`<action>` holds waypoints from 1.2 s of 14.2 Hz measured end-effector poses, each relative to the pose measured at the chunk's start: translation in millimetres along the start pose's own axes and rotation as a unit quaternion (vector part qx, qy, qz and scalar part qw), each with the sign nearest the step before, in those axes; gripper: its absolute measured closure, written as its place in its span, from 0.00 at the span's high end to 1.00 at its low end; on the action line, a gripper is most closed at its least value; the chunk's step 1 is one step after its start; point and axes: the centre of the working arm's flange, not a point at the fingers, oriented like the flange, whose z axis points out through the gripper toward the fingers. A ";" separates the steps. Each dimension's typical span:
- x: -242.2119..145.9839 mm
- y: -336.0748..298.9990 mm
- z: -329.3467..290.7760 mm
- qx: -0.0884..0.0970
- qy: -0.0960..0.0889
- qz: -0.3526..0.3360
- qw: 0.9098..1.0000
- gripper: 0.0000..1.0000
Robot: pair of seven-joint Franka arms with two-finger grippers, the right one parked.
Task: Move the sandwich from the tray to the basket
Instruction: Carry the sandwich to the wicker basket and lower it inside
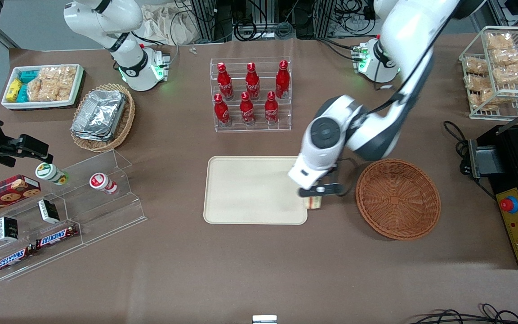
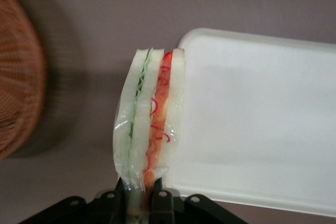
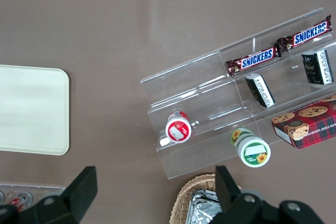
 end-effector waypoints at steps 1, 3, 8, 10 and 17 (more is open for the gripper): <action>9.9 -26.7 -27.3 0.003 0.001 -0.046 0.999 0.19; 35.5 -86.0 -50.6 0.014 -0.002 -0.147 0.989 0.18; 92.5 -218.2 36.0 0.050 -0.069 -0.348 0.934 0.15; 103.7 -241.4 74.3 0.043 -0.079 -0.371 0.924 0.15; 97.9 -256.5 126.3 0.037 -0.065 -0.300 0.951 0.15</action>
